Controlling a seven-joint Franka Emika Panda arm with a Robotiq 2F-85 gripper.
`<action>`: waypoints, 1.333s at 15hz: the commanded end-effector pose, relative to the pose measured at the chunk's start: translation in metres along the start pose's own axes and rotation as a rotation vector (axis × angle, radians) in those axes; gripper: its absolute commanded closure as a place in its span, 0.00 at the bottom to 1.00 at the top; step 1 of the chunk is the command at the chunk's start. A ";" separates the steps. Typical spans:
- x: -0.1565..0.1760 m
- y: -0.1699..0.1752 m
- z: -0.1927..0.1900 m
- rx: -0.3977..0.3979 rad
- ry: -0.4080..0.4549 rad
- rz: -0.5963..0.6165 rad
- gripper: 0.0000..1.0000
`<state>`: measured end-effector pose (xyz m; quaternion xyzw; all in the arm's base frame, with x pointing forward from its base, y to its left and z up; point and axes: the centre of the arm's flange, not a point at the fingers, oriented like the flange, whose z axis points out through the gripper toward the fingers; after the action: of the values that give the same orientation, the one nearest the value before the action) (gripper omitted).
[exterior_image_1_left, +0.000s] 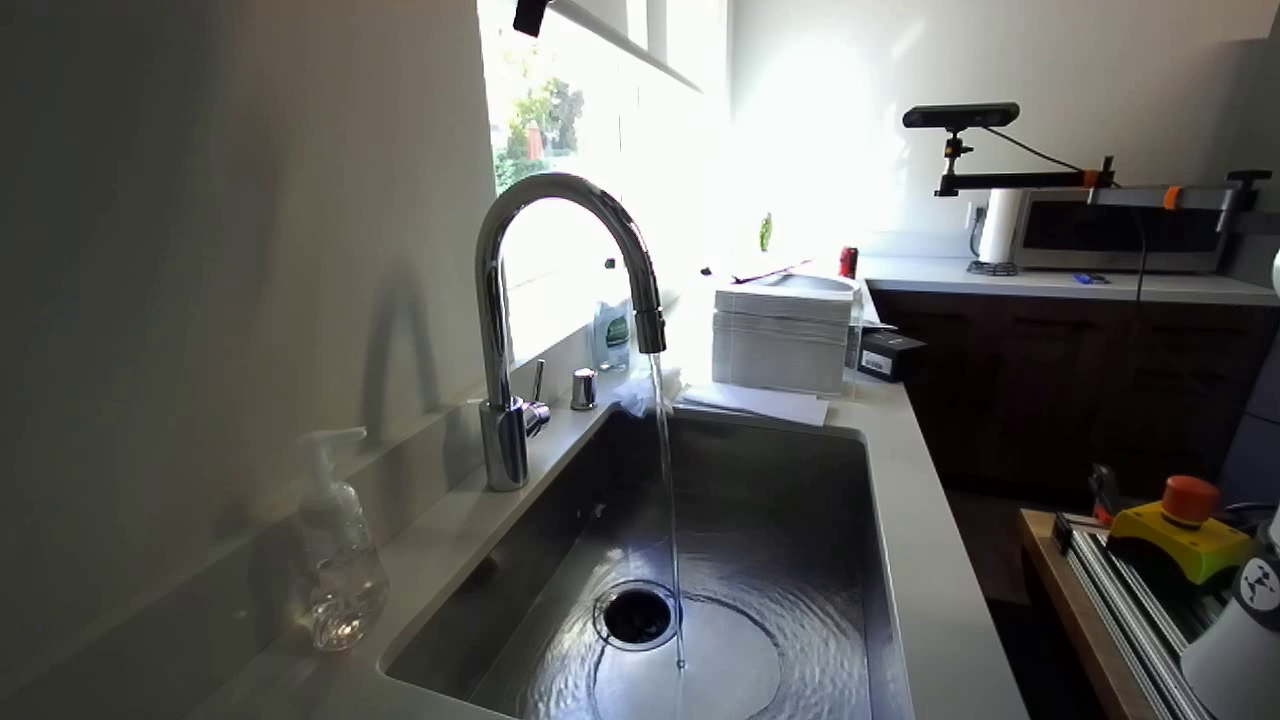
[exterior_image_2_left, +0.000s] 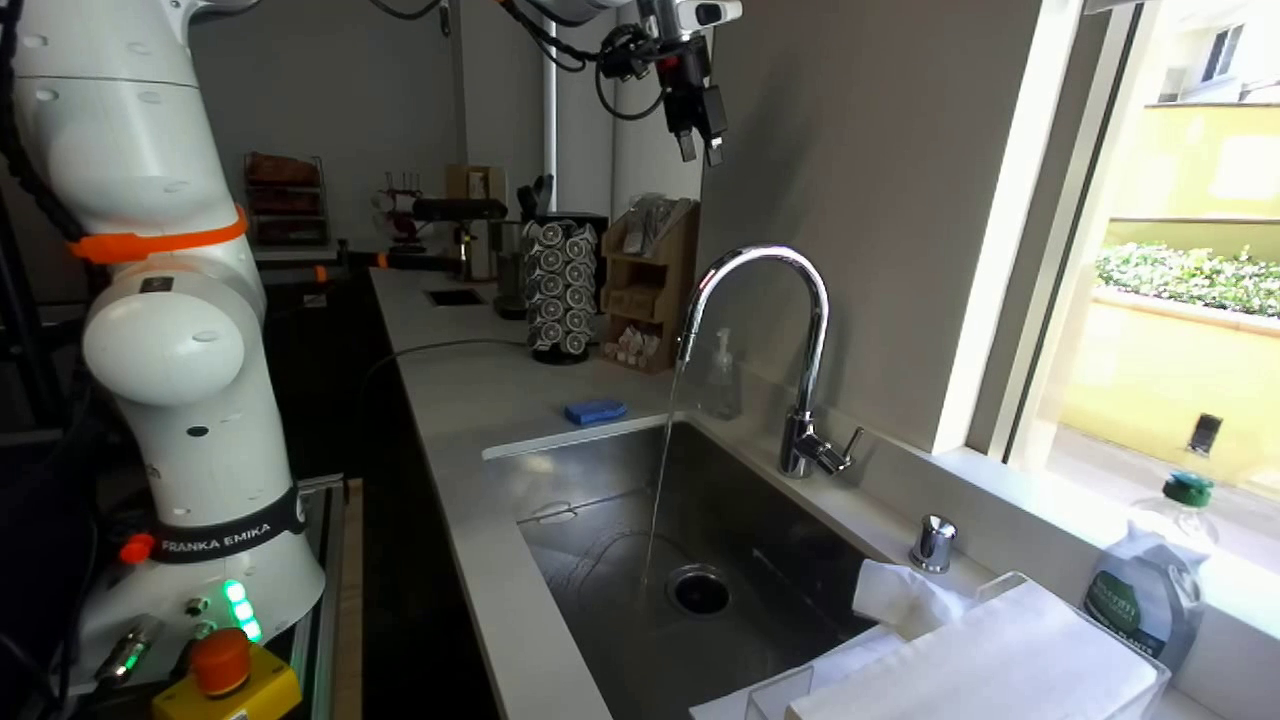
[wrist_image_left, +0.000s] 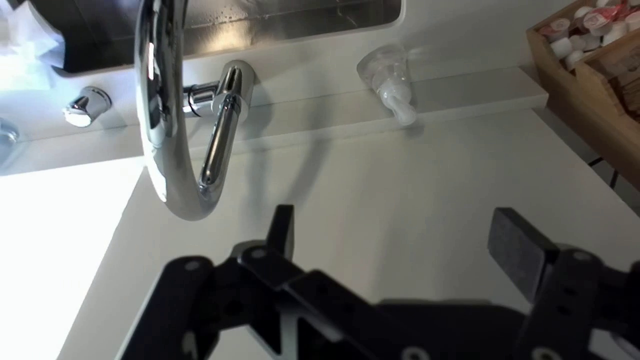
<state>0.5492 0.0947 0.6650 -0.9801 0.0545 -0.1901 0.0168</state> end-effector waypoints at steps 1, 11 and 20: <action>-0.022 0.038 -0.007 0.007 -0.046 0.071 0.00; -0.064 0.100 0.024 0.090 -0.117 -0.122 0.00; -0.111 0.135 0.050 -0.013 -0.139 -0.276 0.00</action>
<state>0.4722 -0.0132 0.5914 -0.9917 -0.0661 -0.1088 0.0178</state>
